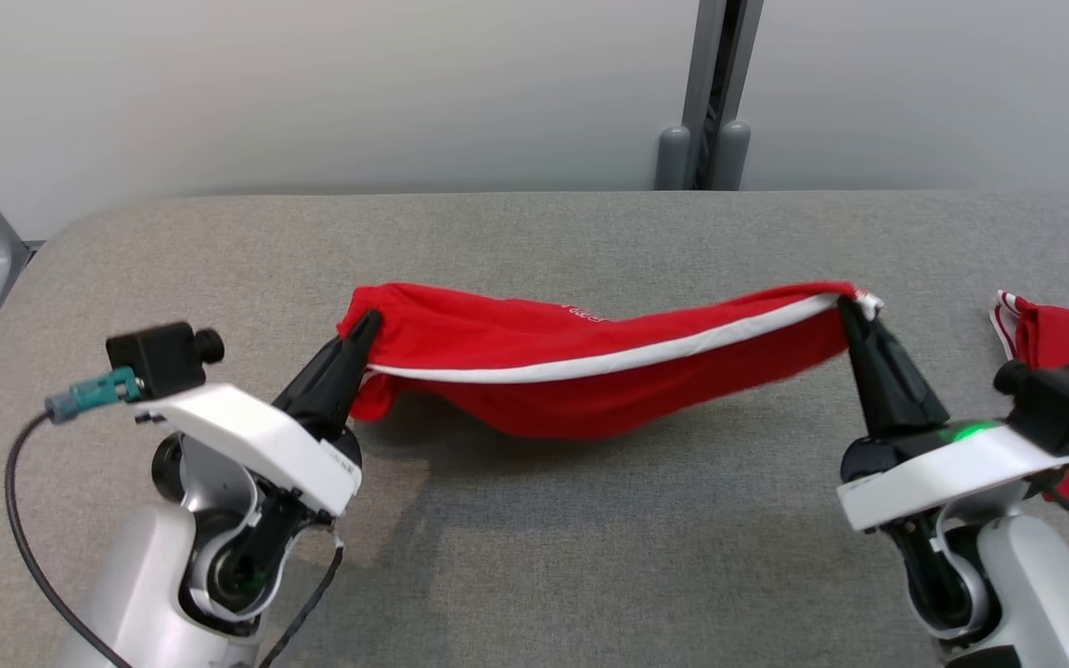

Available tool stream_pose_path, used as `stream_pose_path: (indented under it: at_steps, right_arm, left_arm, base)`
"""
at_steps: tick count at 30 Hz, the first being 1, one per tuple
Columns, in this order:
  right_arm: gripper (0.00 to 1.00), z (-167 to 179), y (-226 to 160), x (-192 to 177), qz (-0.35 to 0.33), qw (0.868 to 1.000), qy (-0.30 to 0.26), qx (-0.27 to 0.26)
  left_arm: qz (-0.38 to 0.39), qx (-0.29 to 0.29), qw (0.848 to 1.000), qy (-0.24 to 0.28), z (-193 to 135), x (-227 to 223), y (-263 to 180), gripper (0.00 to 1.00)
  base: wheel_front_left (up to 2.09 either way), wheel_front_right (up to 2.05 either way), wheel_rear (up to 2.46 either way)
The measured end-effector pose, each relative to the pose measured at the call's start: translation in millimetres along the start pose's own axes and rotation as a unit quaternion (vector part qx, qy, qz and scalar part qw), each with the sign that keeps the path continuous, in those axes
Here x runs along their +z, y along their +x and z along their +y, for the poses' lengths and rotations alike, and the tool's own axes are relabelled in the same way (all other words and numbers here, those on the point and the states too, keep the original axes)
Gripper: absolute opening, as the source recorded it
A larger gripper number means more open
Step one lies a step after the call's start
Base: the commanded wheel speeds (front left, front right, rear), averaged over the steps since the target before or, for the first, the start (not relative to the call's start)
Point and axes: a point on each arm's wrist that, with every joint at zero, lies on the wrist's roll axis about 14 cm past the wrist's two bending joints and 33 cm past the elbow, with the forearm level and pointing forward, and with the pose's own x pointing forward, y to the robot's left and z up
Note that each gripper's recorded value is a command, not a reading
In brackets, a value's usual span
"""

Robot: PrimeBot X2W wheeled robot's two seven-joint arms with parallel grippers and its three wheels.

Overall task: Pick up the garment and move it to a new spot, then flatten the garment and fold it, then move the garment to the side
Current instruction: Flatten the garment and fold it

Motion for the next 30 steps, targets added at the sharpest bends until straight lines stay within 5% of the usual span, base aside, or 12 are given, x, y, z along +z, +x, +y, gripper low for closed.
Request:
stream_pose_path:
  at_steps: [6,15,23,30]
  right_arm:
    - [0.0,6,4,44,-0.046,0.999,-0.018,0.013]
    - [0.0,-1,27,89,-0.074,0.997,-0.036,0.01]
    - [0.0,-20,76,104,-0.058,0.997,-0.056,0.001]
    - [0.0,-35,156,125,-0.057,0.994,-0.095,0.016]
  left_arm:
    - [0.01,-0.058,0.995,-0.085,-45,32,6,0.0]
    - [0.038,-0.067,0.983,-0.168,-78,80,34,0.0]
    - [0.056,-0.048,0.983,-0.171,-75,106,88,0.0]
    - [0.04,-0.039,0.994,-0.091,-69,135,170,0.0]
  base:
    - [0.0,0.0,0.0]
    - [0.0,0.0,0.0]
    - [0.0,0.0,0.0]
    - [0.0,0.0,0.0]
